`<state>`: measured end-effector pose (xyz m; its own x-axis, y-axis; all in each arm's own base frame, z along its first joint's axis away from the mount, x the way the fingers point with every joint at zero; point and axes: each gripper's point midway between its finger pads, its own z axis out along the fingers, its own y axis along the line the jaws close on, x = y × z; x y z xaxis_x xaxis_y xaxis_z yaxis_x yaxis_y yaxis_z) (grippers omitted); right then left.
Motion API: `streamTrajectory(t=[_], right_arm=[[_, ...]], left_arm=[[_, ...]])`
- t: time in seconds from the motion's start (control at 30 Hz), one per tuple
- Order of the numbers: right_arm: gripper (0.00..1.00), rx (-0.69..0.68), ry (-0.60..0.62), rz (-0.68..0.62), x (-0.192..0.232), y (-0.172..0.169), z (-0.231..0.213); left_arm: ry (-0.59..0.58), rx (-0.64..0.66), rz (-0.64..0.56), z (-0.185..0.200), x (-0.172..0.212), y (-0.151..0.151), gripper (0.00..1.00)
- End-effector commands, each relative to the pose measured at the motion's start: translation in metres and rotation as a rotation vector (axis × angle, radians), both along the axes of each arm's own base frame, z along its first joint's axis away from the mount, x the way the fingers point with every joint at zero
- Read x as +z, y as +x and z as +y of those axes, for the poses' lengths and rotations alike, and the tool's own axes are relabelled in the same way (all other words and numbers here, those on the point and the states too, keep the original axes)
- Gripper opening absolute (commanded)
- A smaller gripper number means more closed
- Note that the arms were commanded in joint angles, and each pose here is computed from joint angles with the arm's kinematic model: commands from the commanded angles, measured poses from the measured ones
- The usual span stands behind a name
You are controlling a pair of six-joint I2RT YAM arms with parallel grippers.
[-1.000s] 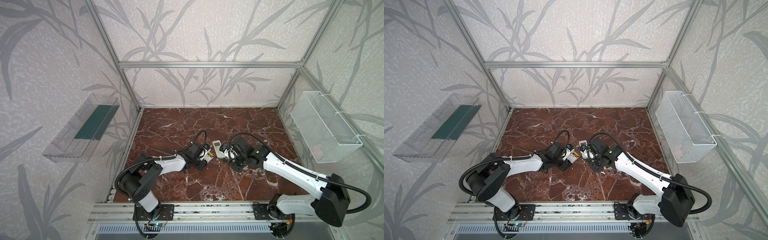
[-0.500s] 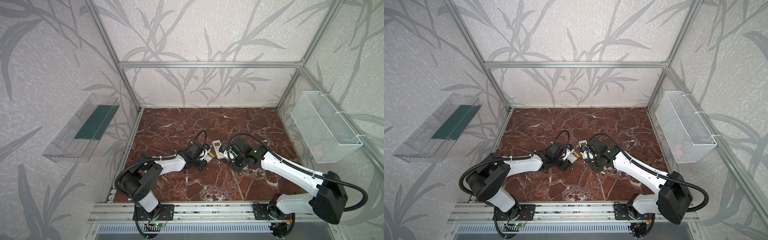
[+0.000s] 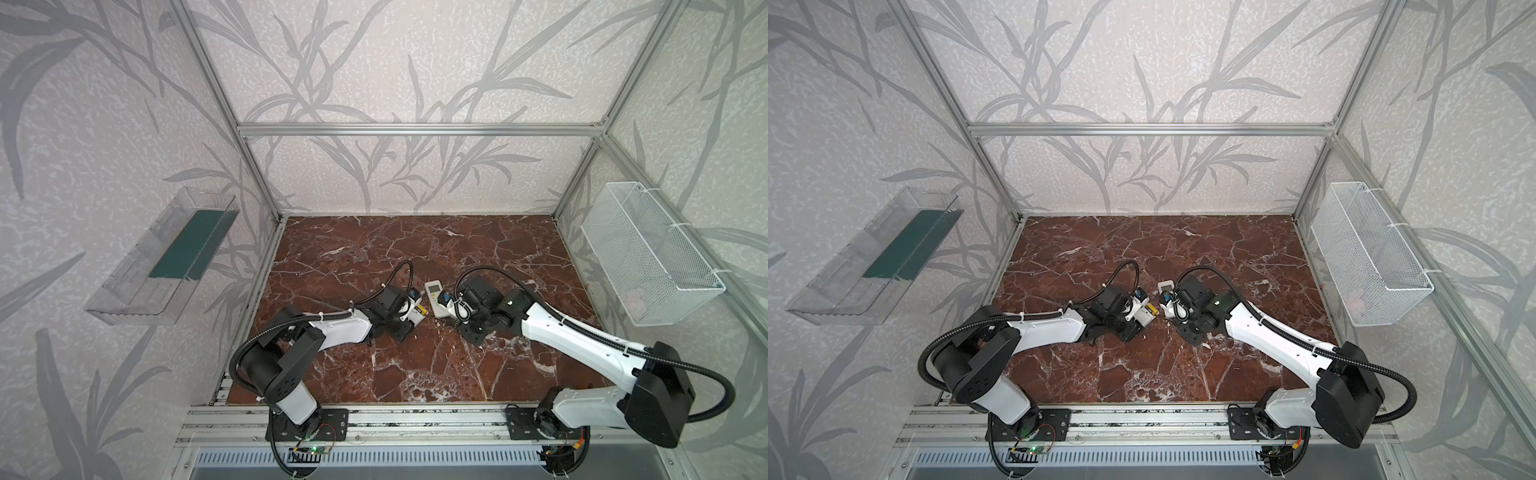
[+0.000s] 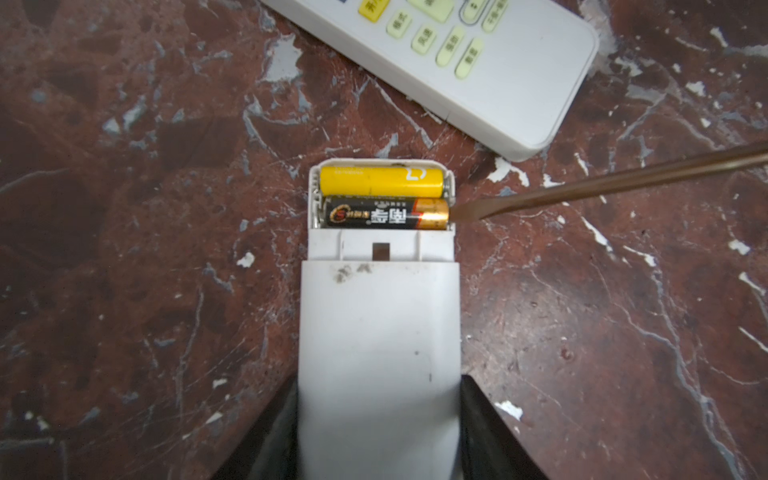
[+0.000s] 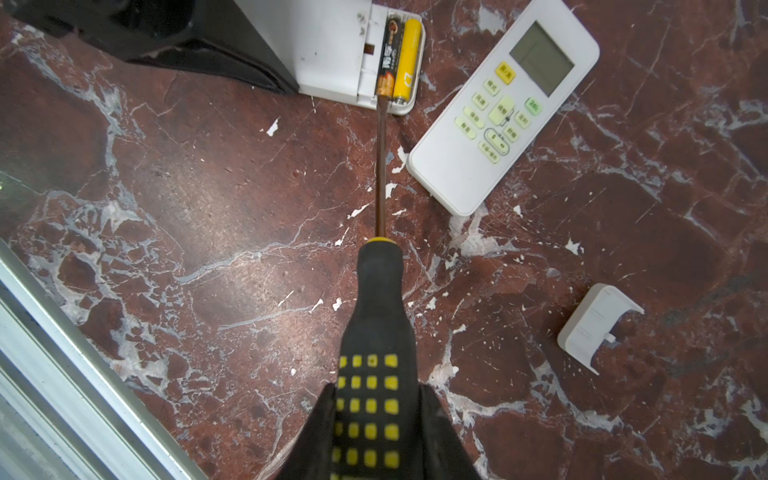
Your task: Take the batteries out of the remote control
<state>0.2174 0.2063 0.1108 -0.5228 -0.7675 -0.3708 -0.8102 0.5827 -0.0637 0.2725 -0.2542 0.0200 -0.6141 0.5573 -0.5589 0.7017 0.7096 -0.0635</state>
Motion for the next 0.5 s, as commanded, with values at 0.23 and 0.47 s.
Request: streamTrajectory(t=[0.23, 0.47], right_arm=[[0.00, -0.028, 0.045, -0.009, -0.002, 0.006, 0.009], [0.00, -0.073, 0.191, -0.008, -0.005, 0.005, 0.026]], left_arm=[[0.067, -0.041, 0.172, 0.011, -0.032, -0.039, 0.49], [0.063, -0.068, 0.182, 0.007, -0.034, -0.045, 0.48]])
